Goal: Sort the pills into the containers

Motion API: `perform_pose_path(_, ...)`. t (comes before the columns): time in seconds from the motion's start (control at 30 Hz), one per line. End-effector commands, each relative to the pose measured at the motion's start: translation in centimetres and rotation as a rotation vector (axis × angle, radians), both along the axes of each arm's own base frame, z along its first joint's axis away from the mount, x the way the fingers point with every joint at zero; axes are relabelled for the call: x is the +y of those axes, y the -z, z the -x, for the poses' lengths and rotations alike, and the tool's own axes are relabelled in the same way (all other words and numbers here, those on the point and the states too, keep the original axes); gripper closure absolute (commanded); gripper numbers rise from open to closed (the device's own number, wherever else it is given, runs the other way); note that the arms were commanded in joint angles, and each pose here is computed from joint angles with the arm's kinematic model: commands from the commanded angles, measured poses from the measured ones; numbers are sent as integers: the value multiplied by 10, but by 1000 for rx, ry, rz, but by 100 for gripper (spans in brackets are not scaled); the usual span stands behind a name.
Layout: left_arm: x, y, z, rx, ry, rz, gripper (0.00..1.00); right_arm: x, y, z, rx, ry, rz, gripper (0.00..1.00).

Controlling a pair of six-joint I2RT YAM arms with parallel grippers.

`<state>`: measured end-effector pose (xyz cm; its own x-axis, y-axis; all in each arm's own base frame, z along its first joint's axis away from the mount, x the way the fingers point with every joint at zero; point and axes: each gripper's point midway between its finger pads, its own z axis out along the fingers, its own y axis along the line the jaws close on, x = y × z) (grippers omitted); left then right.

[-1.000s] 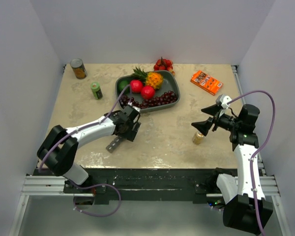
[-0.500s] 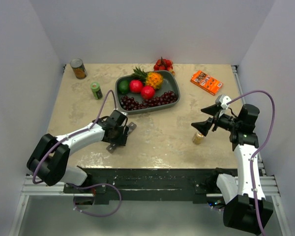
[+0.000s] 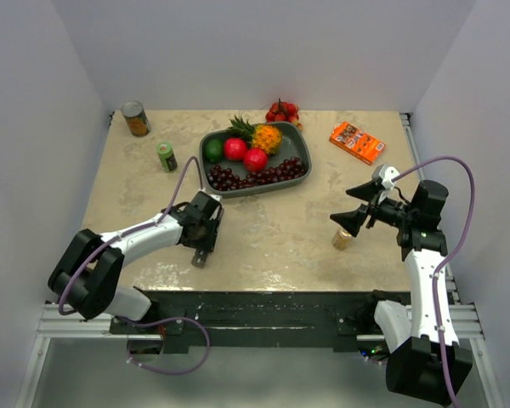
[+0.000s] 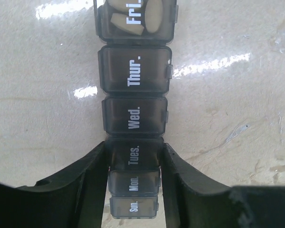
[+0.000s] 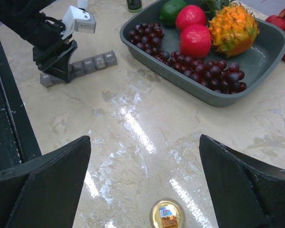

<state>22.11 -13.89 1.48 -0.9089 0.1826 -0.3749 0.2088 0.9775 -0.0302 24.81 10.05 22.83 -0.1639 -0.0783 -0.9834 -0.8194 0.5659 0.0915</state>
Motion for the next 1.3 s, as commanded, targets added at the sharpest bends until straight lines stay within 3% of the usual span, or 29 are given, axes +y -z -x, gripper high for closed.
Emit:
perform_pose_path(0.0, -15, 8, 4, 20, 90, 13, 81, 2, -19, -1, -64, -30, 15, 1)
perform_pose_path(0.23, -65, -20, 5, -47, 333, 161, 87, 7, -13, 11, -79, -103, 52, 1)
perform_pose_path(0.47, -110, -51, 17, -102, 660, 311, 97, 39, 13, 40, -209, -374, 175, 1)
perform_pose_path(0.57, -122, -57, 17, -133, 747, 295, 99, 51, 23, 44, -213, -455, 203, 1)
perform_pose_path(0.97, -178, -98, 31, -267, 969, 377, 100, 100, 36, 47, -129, -745, 168, 1)
perform_pose_path(1.27, -188, -101, 36, -274, 997, 413, 100, 109, 69, 44, -46, -742, 237, 1)
